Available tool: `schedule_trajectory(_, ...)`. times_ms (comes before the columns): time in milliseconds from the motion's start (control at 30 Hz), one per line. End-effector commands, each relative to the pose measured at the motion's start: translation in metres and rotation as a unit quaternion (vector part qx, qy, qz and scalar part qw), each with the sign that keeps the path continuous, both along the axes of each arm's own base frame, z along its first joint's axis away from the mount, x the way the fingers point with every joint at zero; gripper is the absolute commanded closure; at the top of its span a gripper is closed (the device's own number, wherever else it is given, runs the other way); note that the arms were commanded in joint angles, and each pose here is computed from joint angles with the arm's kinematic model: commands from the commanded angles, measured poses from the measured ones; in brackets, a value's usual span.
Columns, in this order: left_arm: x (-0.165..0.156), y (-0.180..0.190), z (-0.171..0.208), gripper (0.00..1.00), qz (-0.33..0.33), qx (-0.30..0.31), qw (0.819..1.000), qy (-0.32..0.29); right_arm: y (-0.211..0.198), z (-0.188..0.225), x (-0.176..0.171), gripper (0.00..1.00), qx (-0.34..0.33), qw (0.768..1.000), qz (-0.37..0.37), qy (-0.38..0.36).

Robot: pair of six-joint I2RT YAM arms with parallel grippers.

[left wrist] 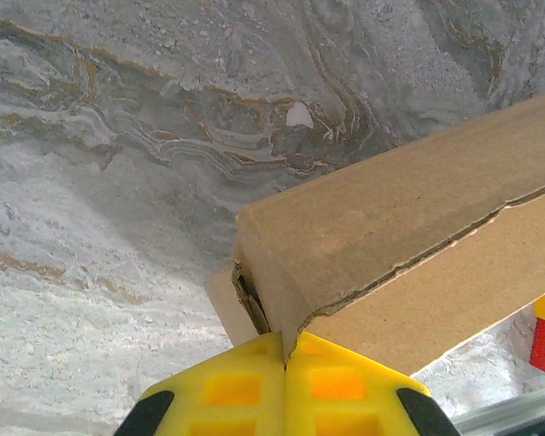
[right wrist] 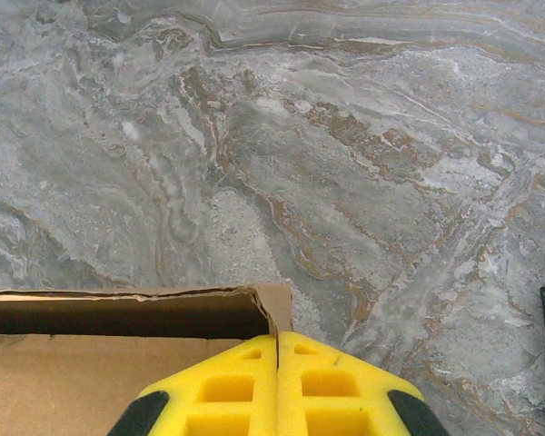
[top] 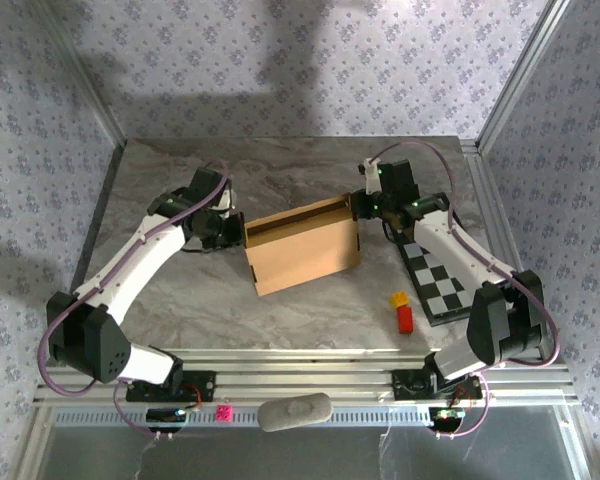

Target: Fold the paper box

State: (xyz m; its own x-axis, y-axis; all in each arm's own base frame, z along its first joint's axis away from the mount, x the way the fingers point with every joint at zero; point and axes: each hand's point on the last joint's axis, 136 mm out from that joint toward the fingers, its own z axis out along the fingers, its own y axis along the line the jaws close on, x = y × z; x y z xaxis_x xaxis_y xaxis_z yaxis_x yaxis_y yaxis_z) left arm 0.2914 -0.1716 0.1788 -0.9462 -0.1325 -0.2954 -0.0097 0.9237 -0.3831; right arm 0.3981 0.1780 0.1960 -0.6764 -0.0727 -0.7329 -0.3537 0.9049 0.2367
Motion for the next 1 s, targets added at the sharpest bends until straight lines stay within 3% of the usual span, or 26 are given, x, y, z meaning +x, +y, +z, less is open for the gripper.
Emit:
schedule_trajectory(0,0.001,0.002,0.002,1.00,-0.009,0.016,0.999,-0.031,-0.005,-0.003,-0.004,1.00,-0.003,1.000,-0.014,-0.001)
schedule_trajectory(367,-0.002,0.008,0.000,1.00,-0.009,0.077,0.995,-0.063,-0.009,-0.002,-0.009,1.00,-0.010,1.000,-0.024,0.008)
schedule_trajectory(733,0.004,0.015,0.001,1.00,-0.002,0.121,0.989,-0.087,-0.009,0.011,-0.024,0.78,0.001,0.999,-0.025,0.021)
schedule_trajectory(967,0.005,0.016,0.004,1.00,-0.001,0.127,0.987,-0.096,-0.013,0.028,-0.033,0.56,0.025,0.999,-0.044,0.018)
